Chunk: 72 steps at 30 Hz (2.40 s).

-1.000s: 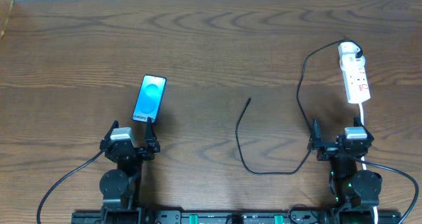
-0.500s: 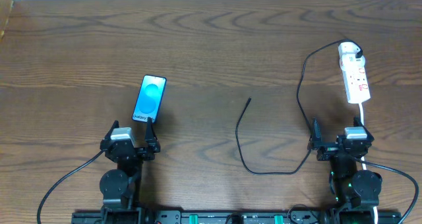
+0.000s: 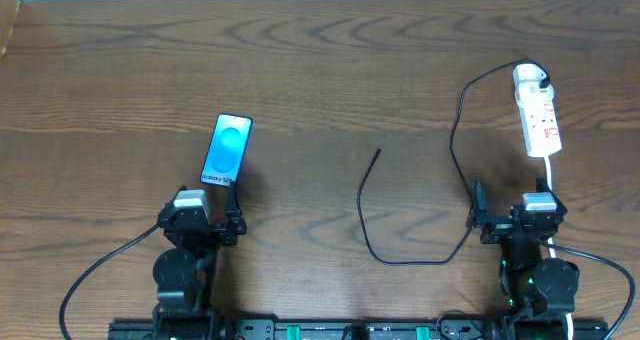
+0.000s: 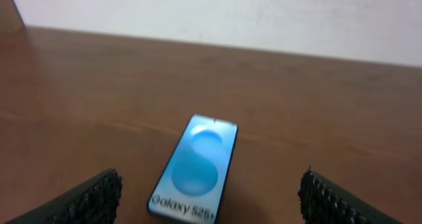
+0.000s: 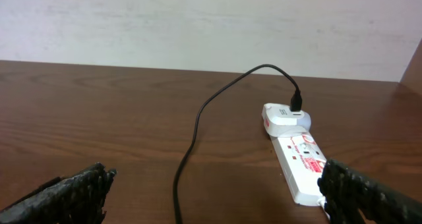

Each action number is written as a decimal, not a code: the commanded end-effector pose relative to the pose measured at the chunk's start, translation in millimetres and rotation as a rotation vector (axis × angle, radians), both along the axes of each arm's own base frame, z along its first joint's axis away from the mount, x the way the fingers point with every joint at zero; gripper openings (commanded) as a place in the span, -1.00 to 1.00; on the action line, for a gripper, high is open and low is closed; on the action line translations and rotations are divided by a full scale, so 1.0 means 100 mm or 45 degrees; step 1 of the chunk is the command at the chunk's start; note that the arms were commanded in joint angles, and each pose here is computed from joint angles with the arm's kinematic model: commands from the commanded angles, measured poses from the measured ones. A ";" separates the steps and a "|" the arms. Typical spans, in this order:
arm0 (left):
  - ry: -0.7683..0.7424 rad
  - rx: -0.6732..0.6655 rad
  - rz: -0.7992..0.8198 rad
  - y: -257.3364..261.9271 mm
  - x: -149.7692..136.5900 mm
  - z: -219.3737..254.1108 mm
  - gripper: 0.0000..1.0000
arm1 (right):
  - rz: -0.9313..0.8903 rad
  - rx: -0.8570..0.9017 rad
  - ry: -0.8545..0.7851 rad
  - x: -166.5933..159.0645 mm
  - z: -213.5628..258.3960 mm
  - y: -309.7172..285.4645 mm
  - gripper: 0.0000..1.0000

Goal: Plug charger to phone and switch on socket
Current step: 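Move the left gripper forward over the blue phone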

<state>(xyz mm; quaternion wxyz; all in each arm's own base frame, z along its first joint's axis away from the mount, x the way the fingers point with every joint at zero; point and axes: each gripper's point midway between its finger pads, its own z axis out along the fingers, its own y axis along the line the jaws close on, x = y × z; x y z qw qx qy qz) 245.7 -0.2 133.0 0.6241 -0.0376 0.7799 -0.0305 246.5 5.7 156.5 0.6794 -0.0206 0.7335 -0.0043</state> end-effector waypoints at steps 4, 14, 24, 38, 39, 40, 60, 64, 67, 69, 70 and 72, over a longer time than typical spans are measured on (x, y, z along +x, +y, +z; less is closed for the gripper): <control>-0.045 -0.016 -0.012 -0.02 0.04 0.44 0.72 | -0.017 -0.016 0.001 0.00 -0.01 -0.03 0.99; 0.087 -0.025 -0.046 -0.07 0.22 0.82 0.72 | -0.017 -0.016 0.001 0.00 -0.01 -0.03 0.99; 0.461 -0.032 -0.043 -0.07 0.60 0.93 0.72 | -0.017 -0.016 0.001 0.00 -0.01 -0.03 0.99; 1.027 -0.055 -0.021 -0.06 1.08 0.79 0.72 | -0.017 -0.016 0.001 0.00 -0.01 -0.03 0.99; 1.042 -0.053 -0.023 -0.06 1.09 0.76 0.72 | -0.017 -0.016 0.001 0.00 -0.01 -0.03 0.99; 1.057 -0.047 -0.028 -0.06 1.10 0.72 0.72 | -0.017 -0.016 0.001 0.00 -0.01 -0.03 0.99; 1.167 -0.057 -0.017 -0.06 1.05 0.51 0.73 | -0.018 -0.016 0.001 0.00 -0.01 -0.03 0.99; 1.178 -0.057 -0.017 -0.06 1.08 0.49 0.97 | -0.017 -0.016 0.001 0.00 -0.01 -0.03 0.98; 1.205 -0.056 -0.018 -0.06 1.13 0.45 0.97 | -0.017 -0.016 0.001 0.00 -0.01 -0.03 0.99; 1.242 -0.048 -0.011 -0.05 1.16 0.39 0.97 | -0.017 -0.016 0.001 0.00 -0.01 -0.03 0.98; 1.294 -0.034 -0.023 -0.06 1.19 0.31 0.97 | -0.017 -0.016 0.001 0.00 -0.01 -0.03 0.99; 1.384 0.008 0.003 -0.01 1.24 0.18 0.97 | -0.017 -0.016 0.001 0.00 -0.01 -0.03 0.98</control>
